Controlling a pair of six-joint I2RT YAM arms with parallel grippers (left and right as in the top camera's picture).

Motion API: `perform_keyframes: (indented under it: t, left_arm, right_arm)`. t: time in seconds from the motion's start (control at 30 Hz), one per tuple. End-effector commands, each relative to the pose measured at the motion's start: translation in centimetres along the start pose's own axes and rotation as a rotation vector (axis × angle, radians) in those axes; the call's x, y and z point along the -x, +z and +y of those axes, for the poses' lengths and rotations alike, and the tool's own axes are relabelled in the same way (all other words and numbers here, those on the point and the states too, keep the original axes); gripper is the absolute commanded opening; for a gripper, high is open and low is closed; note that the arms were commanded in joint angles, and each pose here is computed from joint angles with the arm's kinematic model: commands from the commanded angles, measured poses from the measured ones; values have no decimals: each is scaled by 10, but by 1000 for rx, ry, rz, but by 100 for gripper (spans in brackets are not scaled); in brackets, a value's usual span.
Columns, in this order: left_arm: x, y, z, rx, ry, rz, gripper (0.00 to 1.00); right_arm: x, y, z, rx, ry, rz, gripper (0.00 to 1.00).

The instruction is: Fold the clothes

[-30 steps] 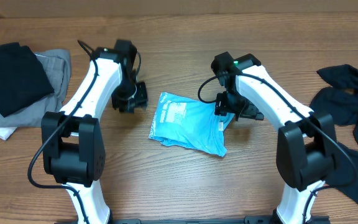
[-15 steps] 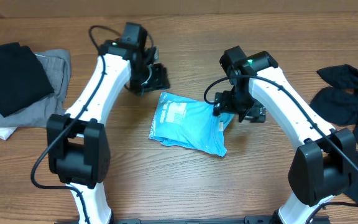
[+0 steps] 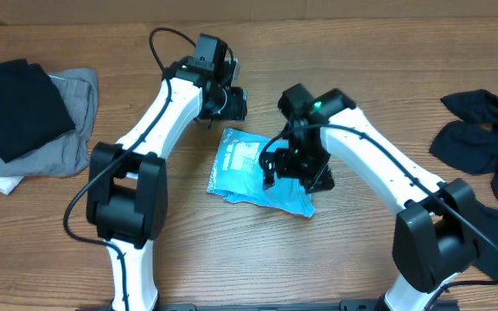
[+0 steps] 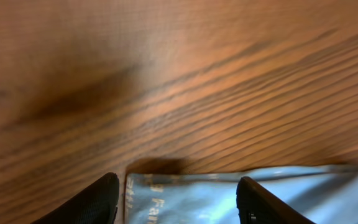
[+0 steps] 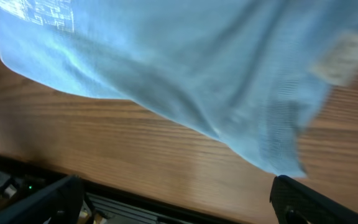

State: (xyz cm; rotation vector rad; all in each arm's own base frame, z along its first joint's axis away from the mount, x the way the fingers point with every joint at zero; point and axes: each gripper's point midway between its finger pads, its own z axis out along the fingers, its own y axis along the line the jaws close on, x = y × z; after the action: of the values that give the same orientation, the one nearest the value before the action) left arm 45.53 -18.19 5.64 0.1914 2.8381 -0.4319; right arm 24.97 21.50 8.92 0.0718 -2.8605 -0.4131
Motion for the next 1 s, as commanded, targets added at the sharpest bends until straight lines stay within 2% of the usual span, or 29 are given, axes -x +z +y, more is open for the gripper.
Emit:
perform_keyframes:
  t: [0.0, 0.17, 0.3, 0.37, 0.57, 0.73, 0.83, 0.87, 0.97]
  left_arm:
    - [-11, 16, 6, 26, 18, 56, 64]
    - [-39, 27, 14, 52, -6, 172, 64]
    - [-72, 27, 24, 96, -35, 310, 63]
    - [-88, 24, 33, 139, -45, 376, 60]
    - [-132, 10, 49, 233, -73, 550, 53]
    - [-172, -3, 55, 291, -180, 697, 49]
    - [-186, -4, 50, 266, -211, 748, 42]
    - [-187, -6, 45, 237, -213, 757, 37]
    - [-174, -13, 40, 216, -197, 692, 37]
  right_arm:
    - [-16, 13, 10, 54, -38, 38, 100]
    - [-13, 41, -3, 44, -43, 24, 100]
    - [0, 57, -33, -58, -33, -48, 100]
    - [8, 60, -49, -117, -21, -87, 100]
    - [48, 44, -96, -278, 43, -255, 100]
    - [88, 23, -118, -319, 19, -407, 100]
    - [96, 16, -121, -313, 22, -431, 100]
    - [91, 13, -121, -324, 11, -407, 100]
    - [82, 5, -122, -340, 17, -373, 100]
